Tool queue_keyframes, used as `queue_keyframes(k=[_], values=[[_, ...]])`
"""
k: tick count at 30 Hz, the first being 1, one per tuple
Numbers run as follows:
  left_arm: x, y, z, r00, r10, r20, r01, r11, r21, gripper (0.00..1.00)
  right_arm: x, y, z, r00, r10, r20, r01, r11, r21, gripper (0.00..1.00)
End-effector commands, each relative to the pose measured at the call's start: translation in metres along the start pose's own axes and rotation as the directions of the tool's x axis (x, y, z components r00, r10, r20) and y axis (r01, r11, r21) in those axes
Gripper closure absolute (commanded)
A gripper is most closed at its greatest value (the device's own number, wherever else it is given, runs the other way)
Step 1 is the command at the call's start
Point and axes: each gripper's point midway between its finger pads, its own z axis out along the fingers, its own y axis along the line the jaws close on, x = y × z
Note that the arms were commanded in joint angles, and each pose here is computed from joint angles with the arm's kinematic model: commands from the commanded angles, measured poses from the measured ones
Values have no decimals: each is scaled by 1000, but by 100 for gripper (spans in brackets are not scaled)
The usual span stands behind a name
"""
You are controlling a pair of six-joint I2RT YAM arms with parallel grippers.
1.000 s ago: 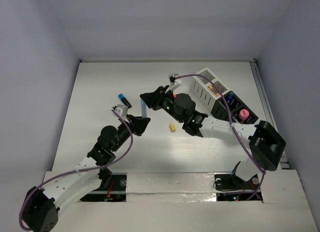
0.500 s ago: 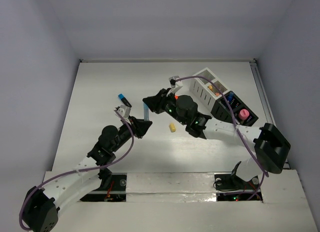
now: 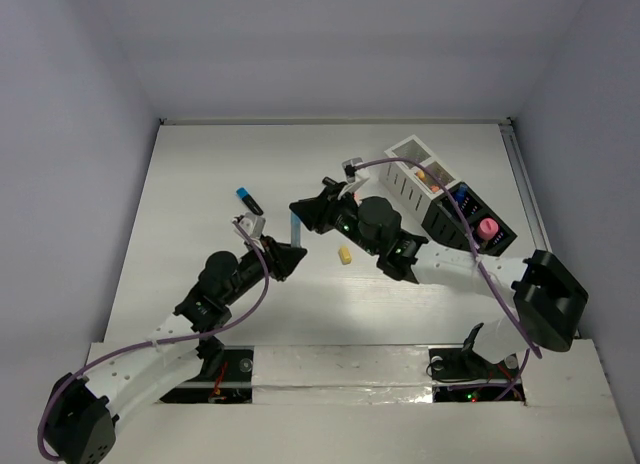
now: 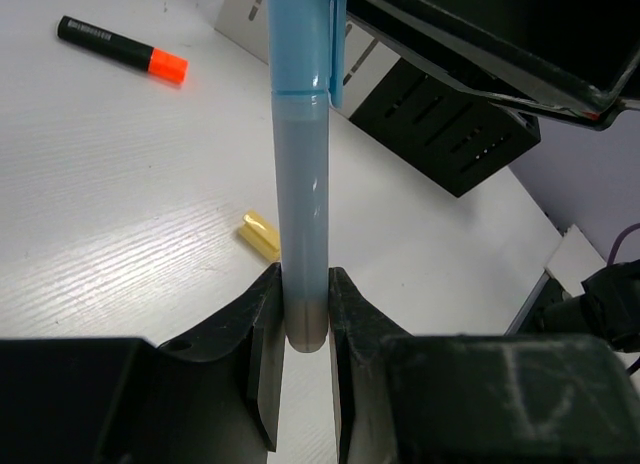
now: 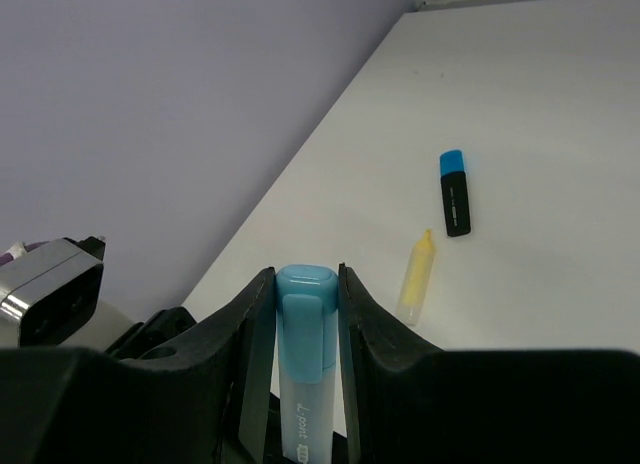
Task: Sort the stationery into containers
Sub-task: Close the pen cap on the pen, then place the pen in the storage box.
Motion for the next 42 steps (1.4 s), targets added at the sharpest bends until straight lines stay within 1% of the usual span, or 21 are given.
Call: queue_keyframes(k=[1, 11, 17, 23, 27, 29, 31, 34, 35, 36, 38, 39, 40, 41, 42], values=[[-98, -34, -3, 947, -12, 320, -10, 998, 67, 100, 97, -4, -27, 952, 16, -305, -28, 999, -35, 100], [-127, -50, -8, 925, -16, 380, -23, 995, 97, 100, 160, -24, -58, 909, 71, -410, -57, 997, 47, 100], [-132, -53, -4, 921, -15, 390, -29, 994, 106, 100, 222, -15, -82, 840, 82, -537, -62, 997, 55, 100], [-150, -61, -7, 904, 8, 427, -56, 993, 101, 100, 243, -26, -94, 811, 142, -567, -95, 989, 112, 100], [-152, -61, -9, 902, 4, 433, -54, 993, 104, 100, 216, -31, -84, 869, 125, -479, -53, 986, 161, 100], [-144, -58, -7, 909, 0, 416, -47, 993, 104, 100, 186, -28, -71, 911, 100, -401, -32, 984, 173, 100], [-135, -54, -8, 919, -1, 395, -41, 994, 99, 100, 166, -34, -62, 930, 91, -356, -16, 978, 209, 100], [-122, -47, -10, 928, -4, 372, -30, 996, 86, 100, 117, -42, -41, 963, 99, -252, -39, 972, 233, 100], [-122, -48, -14, 927, -5, 376, -32, 995, 92, 99, 98, -54, -34, 972, 106, -210, -50, 966, 254, 100], [-119, -47, -14, 929, -4, 370, -31, 995, 90, 88, 85, -58, -30, 977, 109, -182, -58, 964, 261, 100], [-110, -45, -13, 939, -2, 343, -31, 995, 91, 74, 55, -63, -19, 987, 113, -117, -78, 961, 266, 100], [-107, -44, -14, 942, -2, 336, -31, 995, 93, 60, 36, -75, -15, 991, 111, -72, -86, 954, 287, 100], [-102, -43, -14, 946, -1, 325, -32, 995, 95, 54, 15, -77, -10, 994, 104, -20, -94, 952, 292, 100], [-98, -41, -13, 949, -4, 316, -27, 995, 94, 43, 2, -82, -7, 996, 95, 4, -92, 950, 299, 100], [-97, -41, -12, 950, -4, 312, -27, 995, 93, 39, -15, -83, -7, 995, 87, 40, -95, 950, 299, 100]])
